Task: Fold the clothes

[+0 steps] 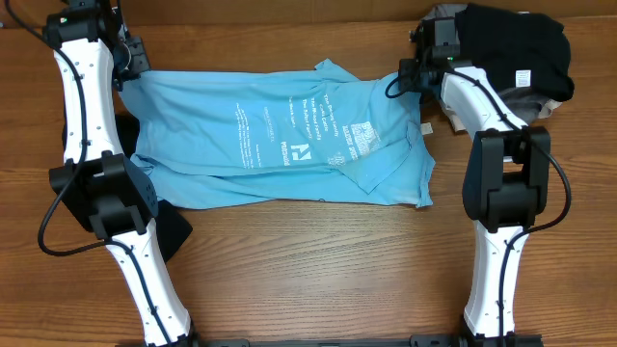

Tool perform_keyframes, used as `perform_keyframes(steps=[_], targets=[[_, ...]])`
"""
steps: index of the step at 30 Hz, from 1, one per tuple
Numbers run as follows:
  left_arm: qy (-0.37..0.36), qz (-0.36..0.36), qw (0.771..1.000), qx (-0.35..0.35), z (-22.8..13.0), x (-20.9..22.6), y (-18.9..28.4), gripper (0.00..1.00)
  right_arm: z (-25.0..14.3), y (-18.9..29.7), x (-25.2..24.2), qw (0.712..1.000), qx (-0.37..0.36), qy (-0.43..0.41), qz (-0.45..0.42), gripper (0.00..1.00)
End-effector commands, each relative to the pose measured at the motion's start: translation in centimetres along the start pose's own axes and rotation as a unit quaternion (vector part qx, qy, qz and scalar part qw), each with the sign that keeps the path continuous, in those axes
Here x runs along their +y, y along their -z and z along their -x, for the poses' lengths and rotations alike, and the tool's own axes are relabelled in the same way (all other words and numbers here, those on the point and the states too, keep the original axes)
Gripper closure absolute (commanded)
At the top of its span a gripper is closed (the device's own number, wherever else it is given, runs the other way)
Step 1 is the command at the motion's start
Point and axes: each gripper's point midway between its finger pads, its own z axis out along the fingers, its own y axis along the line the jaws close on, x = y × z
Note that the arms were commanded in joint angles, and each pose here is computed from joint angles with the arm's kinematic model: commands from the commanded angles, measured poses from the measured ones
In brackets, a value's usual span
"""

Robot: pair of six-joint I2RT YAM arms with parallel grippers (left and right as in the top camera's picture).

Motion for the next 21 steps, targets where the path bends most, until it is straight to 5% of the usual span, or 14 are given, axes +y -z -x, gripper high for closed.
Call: perform_keyframes(steps=[1,3,7,14,21], targets=[[0.003,0.006,1.000,-0.008,0.3,0.1,0.5,0.96,-1.0,-1.0,0.3,1.000,0.012,0.002,0.007,0.52],[0.002,0.005,1.000,-0.009,0.4,0.1,0.5,0.96,-0.9,-1.0,0.5,1.000,0.011,0.002,0.013,0.58],[0.003,0.005,1.000,-0.011,0.5,0.1,0.5,0.96,-0.9,-0.9,1.2,0.999,0.013,-0.003,0.031,0.95],[0.004,0.005,1.000,-0.011,0.5,0.2,0.5,0.96,0.8,4.6,3.6,0.995,0.045,-0.013,0.087,0.96],[0.004,0.006,1.000,-0.011,0.5,0.2,0.5,0.96,-5.7,9.2,7.2,0.974,0.202,-0.002,0.106,0.96]])
